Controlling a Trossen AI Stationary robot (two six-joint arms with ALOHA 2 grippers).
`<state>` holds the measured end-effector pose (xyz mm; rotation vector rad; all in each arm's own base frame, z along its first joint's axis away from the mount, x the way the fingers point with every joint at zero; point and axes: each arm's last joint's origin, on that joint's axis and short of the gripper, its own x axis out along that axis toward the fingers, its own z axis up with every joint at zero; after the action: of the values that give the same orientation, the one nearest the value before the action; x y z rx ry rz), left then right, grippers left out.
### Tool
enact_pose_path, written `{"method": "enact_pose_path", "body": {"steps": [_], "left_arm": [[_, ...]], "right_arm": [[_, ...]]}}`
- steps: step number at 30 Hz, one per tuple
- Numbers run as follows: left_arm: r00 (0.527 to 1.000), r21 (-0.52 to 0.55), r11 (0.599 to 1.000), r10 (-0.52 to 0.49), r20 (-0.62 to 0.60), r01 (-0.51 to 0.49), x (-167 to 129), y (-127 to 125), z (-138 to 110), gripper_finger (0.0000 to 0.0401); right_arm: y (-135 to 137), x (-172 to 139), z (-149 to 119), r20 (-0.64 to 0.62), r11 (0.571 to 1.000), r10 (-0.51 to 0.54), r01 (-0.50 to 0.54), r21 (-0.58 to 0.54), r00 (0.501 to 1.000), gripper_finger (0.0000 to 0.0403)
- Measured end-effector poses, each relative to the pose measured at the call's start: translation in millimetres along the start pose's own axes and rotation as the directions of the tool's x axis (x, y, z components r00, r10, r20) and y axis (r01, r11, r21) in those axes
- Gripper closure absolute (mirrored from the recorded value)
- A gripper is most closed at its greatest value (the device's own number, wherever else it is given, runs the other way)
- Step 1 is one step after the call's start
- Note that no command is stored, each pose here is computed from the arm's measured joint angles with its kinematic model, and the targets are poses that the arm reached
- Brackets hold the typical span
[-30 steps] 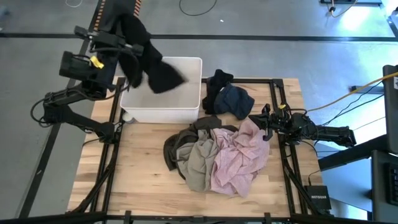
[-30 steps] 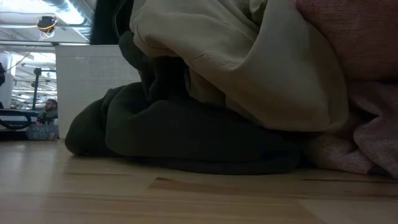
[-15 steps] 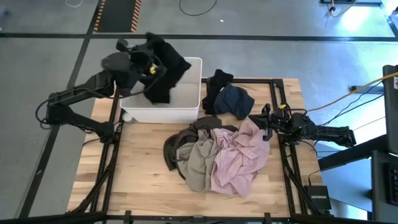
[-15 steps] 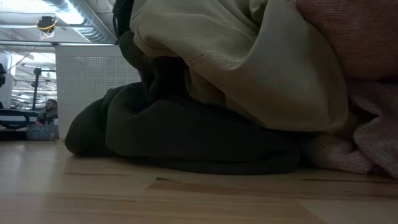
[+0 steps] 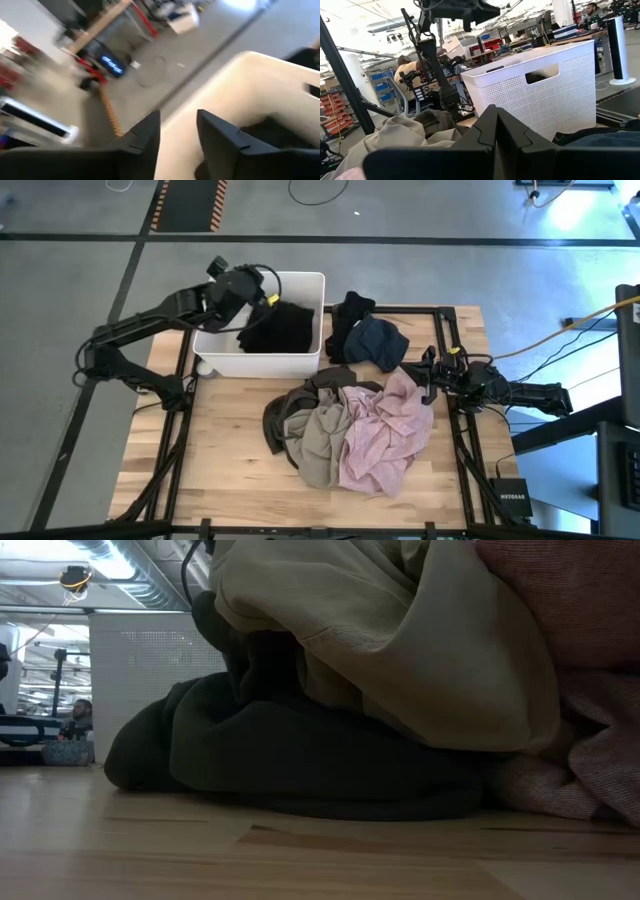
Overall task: Sort clothes
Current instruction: Put the light green shirt into the bin
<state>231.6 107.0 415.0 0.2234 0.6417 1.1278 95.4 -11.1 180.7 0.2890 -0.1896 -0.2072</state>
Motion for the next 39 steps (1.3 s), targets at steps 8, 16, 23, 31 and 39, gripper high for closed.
{"method": "enact_pose_path", "body": {"steps": [8, 16, 23, 31, 39], "left_arm": [[0.899, -0.203, 0.891, -0.429, -0.086, 0.405, 1.7, -4.2, -12.1, 0.0223], [0.732, -0.111, 0.727, -0.682, 0.002, 0.678, -34.9, -37.5, -4.8, 0.0219], [0.603, 0.051, 0.611, -0.790, 0.112, 0.790, -72.4, -73.7, 4.0, 0.0219], [0.505, 0.261, 0.514, -0.857, 0.105, 0.817, -78.8, -133.7, 5.3, 0.0219], [0.488, 0.316, 0.508, -0.861, 0.145, 0.802, -61.8, -189.5, 6.5, 0.0219]], "right_arm": [[-0.2, 0.0, -0.9, -0.008, 1.000, -0.002, 0.002, -0.001, 1.000, 0.0388], [-0.2, 0.0, -0.8, -0.008, 1.000, -0.002, 0.002, -0.001, 1.000, 0.0388], [-0.7, 0.0, -2.5, -0.025, 1.000, -0.007, 0.007, -0.004, 1.000, 0.0388], [-0.7, 0.0, -2.4, -0.024, 1.000, -0.007, 0.007, -0.004, 1.000, 0.0388], [-1.2, -0.1, -4.1, -0.042, 1.000, -0.012, 0.012, -0.009, 0.999, 0.0388]]}}
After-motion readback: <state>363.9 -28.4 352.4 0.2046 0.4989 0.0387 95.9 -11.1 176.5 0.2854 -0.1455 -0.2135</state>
